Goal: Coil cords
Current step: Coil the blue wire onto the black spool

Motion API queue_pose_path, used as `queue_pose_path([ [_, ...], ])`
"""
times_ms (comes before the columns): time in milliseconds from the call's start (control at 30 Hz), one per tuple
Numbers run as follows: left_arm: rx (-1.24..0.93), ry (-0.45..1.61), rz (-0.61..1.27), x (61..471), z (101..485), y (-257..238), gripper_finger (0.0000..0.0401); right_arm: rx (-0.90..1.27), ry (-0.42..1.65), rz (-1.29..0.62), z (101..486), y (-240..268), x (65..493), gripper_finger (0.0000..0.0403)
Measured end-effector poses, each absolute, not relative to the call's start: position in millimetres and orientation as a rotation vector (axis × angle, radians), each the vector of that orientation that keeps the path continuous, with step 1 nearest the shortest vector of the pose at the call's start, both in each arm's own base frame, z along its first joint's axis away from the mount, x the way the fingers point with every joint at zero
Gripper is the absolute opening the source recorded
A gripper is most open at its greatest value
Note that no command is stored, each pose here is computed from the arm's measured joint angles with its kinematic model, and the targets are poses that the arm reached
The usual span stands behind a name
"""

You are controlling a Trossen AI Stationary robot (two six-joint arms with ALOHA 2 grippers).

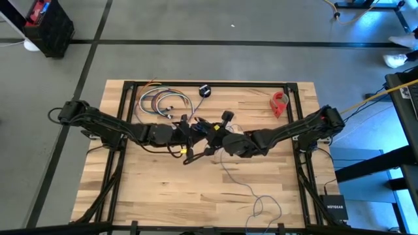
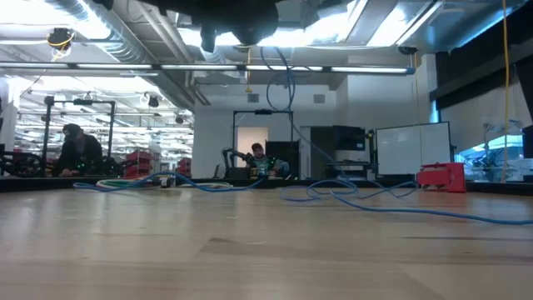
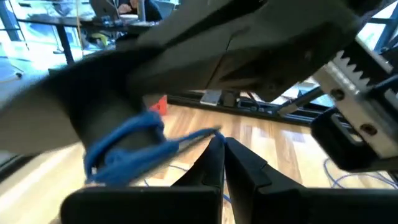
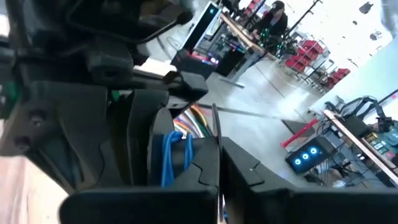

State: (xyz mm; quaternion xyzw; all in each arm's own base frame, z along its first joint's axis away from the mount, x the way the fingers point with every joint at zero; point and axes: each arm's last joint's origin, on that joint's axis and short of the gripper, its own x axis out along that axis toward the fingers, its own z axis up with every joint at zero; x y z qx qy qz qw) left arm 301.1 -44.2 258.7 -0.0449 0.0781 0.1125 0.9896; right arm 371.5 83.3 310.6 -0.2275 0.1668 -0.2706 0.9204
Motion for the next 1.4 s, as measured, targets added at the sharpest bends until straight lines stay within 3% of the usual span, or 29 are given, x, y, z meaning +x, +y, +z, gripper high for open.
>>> queue_pose_path([
  [400,-0.085,0.115,0.208,302,264,-45,0.0,-0.405,0.197,-0.512,349,85,352,0.0003],
  [967,0.012,-0.035,0.171,301,278,-56,0.0,-0.423,0.198,-0.527,355,84,349,0.0003],
  [1233,0.158,-0.067,0.37,299,284,-53,0.0,-0.439,0.204,-0.59,357,81,348,0.0003],
  [1400,0.143,-0.037,0.38,302,278,-54,0.0,-0.448,0.195,-0.587,358,81,349,0.0003],
])
